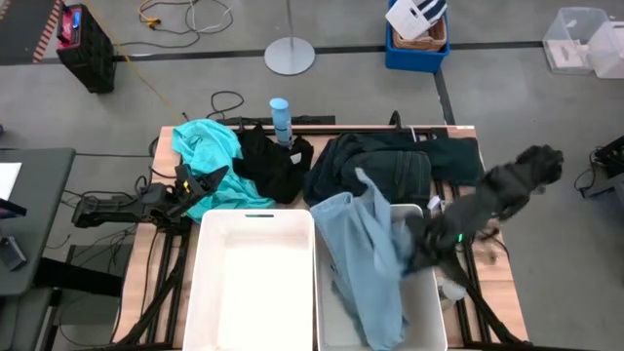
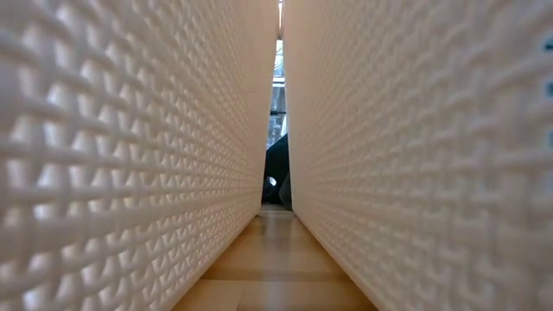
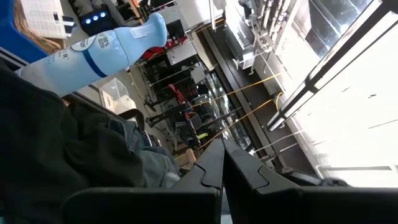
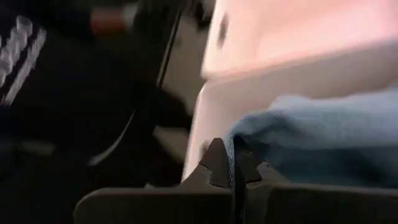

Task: Sort clothes
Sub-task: Put the light blue pants into the right white bin

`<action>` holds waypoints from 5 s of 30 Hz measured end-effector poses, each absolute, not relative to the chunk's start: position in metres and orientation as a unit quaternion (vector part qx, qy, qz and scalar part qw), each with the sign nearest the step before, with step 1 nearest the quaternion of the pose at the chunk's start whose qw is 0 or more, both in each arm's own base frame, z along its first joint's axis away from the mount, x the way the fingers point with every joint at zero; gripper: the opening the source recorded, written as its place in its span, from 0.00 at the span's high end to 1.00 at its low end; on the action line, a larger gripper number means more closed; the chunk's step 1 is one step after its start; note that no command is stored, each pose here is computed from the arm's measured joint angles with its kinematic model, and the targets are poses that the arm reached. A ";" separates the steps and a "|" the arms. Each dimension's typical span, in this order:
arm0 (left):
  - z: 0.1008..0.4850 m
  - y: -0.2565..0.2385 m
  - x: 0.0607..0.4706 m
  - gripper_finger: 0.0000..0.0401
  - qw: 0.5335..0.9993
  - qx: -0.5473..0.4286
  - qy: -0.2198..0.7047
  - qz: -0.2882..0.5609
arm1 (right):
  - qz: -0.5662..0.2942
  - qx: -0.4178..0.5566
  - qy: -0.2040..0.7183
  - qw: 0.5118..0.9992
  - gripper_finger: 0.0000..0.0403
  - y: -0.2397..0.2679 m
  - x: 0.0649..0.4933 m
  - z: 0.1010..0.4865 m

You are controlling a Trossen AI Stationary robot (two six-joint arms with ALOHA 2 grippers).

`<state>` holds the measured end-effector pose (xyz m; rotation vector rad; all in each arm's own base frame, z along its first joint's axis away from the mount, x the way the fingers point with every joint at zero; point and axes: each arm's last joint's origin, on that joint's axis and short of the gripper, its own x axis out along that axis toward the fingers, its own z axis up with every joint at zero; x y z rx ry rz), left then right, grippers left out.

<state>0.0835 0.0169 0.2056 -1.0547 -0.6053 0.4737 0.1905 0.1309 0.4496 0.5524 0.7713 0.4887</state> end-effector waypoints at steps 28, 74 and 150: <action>0.203 0.017 0.084 1.00 0.796 -0.492 -0.270 0.225 | 0.079 0.123 0.744 0.652 0.98 0.243 0.286 0.223; 0.200 0.017 0.085 1.00 0.800 -0.489 -0.258 0.233 | -0.257 0.411 0.484 0.729 0.45 -0.015 0.274 0.405; 0.199 0.017 0.085 1.00 0.796 -0.498 -0.254 0.234 | -0.150 0.062 0.532 0.831 0.95 0.043 0.300 0.384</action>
